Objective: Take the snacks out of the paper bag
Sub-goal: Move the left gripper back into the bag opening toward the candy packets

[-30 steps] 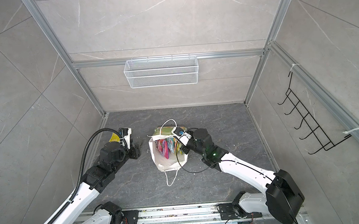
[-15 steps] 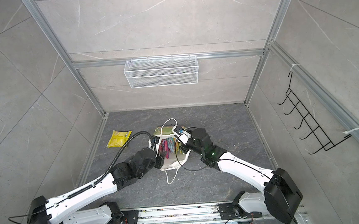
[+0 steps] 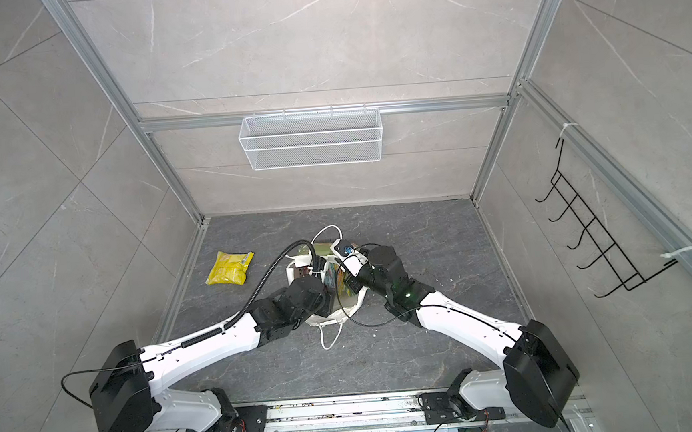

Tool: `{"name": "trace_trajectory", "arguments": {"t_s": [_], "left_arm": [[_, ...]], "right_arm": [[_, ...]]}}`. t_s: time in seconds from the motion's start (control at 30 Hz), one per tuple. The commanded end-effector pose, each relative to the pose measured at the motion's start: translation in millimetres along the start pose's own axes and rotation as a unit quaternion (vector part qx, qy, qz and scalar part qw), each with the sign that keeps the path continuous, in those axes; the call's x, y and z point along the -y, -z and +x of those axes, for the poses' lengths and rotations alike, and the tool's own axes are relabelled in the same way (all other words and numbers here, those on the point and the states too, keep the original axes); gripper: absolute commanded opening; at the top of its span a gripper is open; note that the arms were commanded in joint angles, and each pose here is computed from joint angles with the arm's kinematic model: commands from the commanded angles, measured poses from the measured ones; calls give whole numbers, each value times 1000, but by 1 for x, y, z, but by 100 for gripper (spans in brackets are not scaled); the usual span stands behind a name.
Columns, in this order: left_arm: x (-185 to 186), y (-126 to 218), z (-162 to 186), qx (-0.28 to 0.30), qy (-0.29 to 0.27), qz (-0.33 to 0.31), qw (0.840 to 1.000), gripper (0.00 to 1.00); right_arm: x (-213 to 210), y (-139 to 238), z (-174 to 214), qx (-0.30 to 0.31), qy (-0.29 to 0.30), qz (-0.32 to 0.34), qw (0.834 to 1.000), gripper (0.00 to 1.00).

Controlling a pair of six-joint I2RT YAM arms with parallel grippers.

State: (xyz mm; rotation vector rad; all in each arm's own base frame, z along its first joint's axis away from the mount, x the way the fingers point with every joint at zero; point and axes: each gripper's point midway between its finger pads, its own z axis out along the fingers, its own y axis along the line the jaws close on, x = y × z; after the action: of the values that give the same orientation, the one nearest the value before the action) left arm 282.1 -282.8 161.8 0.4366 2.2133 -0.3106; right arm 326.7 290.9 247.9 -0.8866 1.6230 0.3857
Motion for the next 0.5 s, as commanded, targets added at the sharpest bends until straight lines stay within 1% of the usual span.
{"name": "trace_trajectory", "arguments": {"t_s": [0.0, 0.1, 0.27, 0.4, 0.47], "left_arm": [[-9, -7, -17, 18, 27, -3, 999, 58], [-15, -17, -15, 11, 15, -16, 1000, 53], [-18, -31, -7, 1, 10, -21, 1000, 49], [-19, -35, -4, 6, 10, -22, 1000, 40], [-20, -38, -2, 2, 6, -24, 1000, 33]], "right_arm": [[5, -3, -1, -1, -8, 14, 1000, 0], [7, -1, 0, -3, -7, 18, 1000, 0], [8, 2, -1, -1, -5, 22, 1000, 0], [9, 3, 0, -2, -3, 25, 1000, 0], [10, 3, 0, -3, -3, 29, 1000, 0]]}}
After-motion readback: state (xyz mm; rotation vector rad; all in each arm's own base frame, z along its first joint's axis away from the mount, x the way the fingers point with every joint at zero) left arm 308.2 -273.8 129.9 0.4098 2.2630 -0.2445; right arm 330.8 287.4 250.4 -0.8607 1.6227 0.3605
